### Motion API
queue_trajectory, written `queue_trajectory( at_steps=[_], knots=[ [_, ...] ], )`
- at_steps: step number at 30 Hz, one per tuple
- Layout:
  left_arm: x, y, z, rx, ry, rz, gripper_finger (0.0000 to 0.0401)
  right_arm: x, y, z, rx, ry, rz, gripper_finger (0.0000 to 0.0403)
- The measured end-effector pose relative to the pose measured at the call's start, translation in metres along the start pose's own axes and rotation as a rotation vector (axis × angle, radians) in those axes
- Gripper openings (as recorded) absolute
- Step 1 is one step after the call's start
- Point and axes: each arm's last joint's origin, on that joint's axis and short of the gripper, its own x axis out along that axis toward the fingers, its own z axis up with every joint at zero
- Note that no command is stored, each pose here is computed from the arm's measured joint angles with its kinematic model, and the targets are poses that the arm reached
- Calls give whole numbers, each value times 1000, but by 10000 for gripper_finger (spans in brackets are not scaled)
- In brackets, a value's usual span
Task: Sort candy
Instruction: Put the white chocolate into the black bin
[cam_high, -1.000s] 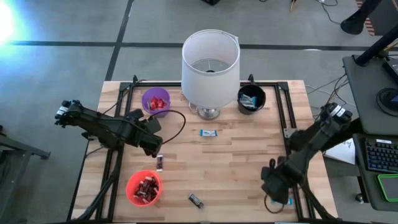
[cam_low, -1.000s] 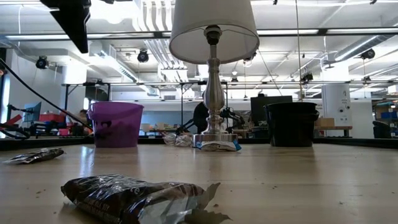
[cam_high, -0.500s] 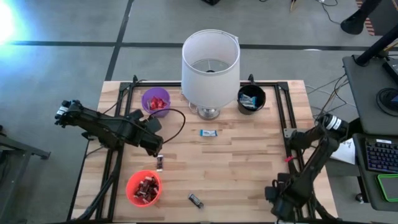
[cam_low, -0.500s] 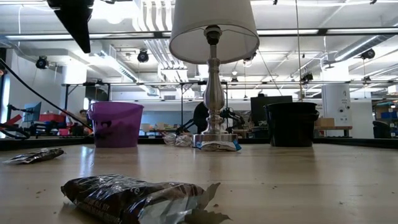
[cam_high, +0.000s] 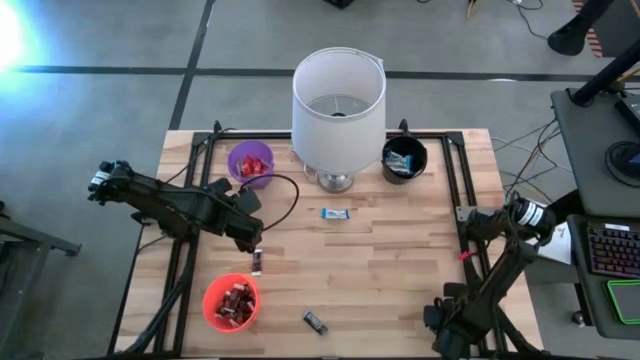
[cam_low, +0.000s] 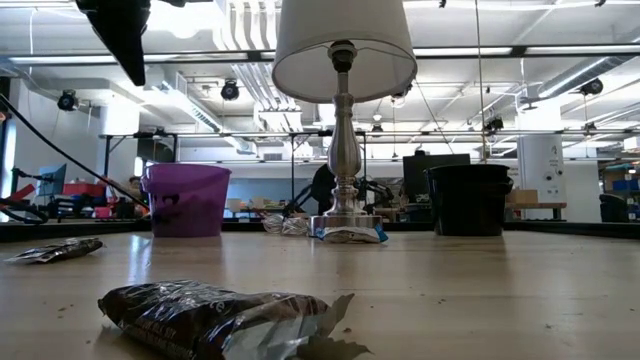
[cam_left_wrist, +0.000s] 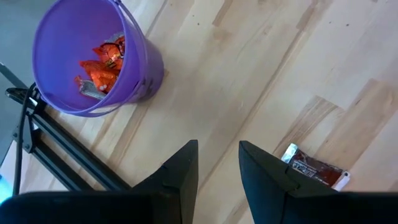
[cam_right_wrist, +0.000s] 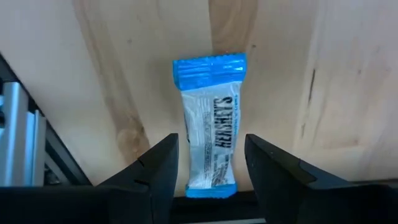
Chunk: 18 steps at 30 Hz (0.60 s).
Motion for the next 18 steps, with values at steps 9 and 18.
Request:
queue_trajectory(
  at_steps=[9, 18],
  knots=[
    [0, 0, 0, -2, -3, -4, 98, 14, -3, 3, 28, -4, 35, 176],
    [0, -2, 0, 7, 29, -39, 98, 18, -7, 3, 43, -1, 39, 166]
  ],
)
